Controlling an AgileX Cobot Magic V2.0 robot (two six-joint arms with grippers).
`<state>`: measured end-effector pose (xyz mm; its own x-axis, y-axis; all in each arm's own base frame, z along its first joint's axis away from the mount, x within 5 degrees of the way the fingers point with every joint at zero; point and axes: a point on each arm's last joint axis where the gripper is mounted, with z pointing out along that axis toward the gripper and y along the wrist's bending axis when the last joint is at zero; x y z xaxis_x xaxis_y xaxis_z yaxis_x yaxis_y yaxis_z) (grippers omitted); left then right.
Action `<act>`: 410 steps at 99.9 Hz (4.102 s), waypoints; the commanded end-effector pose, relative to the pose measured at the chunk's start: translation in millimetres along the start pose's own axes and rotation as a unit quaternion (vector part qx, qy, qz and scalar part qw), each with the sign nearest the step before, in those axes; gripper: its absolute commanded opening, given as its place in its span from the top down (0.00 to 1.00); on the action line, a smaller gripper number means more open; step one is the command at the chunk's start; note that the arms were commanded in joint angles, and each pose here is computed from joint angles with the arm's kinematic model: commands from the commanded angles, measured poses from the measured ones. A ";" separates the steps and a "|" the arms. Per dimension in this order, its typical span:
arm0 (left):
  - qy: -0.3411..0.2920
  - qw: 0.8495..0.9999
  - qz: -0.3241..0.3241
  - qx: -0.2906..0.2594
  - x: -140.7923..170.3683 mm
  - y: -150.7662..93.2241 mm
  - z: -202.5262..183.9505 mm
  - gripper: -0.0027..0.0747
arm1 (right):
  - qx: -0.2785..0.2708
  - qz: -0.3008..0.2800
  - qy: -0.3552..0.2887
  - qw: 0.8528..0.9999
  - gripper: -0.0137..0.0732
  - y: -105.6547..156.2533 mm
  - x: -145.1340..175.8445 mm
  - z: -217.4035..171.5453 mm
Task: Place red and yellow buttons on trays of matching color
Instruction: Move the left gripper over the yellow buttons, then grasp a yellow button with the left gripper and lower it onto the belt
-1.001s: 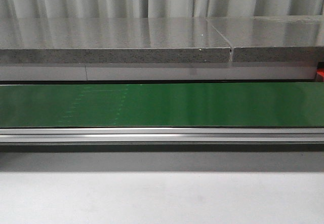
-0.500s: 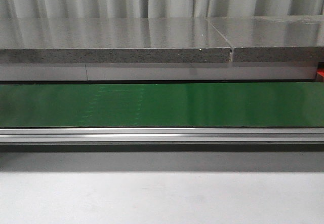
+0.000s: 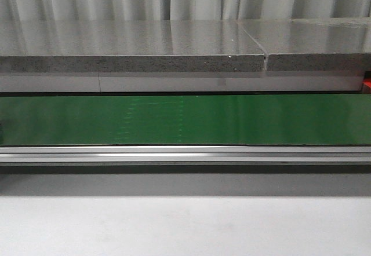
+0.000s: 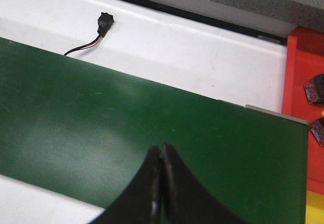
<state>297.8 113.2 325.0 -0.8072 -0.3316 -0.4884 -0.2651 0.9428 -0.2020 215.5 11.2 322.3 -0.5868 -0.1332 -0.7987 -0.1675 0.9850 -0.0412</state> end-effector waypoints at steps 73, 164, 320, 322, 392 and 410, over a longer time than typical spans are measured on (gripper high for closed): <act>-0.022 0.994 -0.058 -0.092 -12.8 61.8 76.0 0.10 | 0.012 -0.006 -0.049 0.999 0.92 -1.7 -13.1 -9.9; -0.002 0.993 -0.073 -0.092 -32.3 83.1 116.6 0.67 | 0.012 -0.006 -0.049 0.999 0.92 -1.7 -13.1 -9.9; -0.037 0.993 0.099 0.047 28.5 -86.8 17.6 0.99 | 0.012 -0.006 -0.049 0.999 0.92 -1.7 -13.1 -9.9; -0.038 0.993 0.101 0.046 28.7 -86.4 18.0 0.99 | 0.012 -0.006 -0.049 0.999 0.92 -1.7 -13.1 -9.9; -0.028 0.994 0.101 0.036 35.3 -81.7 33.2 0.99 | 0.012 -0.006 -0.049 0.999 0.92 -1.7 -13.1 -9.9; 0.005 0.994 0.105 0.033 38.3 -79.9 47.0 0.92 | 0.012 -0.006 -0.049 0.999 0.92 -1.7 -13.1 -9.9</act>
<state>311.0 25.9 269.2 -0.8752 -0.1346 -0.4646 -0.0718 0.9860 -0.1505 215.5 11.2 322.3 -0.5868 -0.1332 -0.7987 -0.1675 0.9850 -0.0412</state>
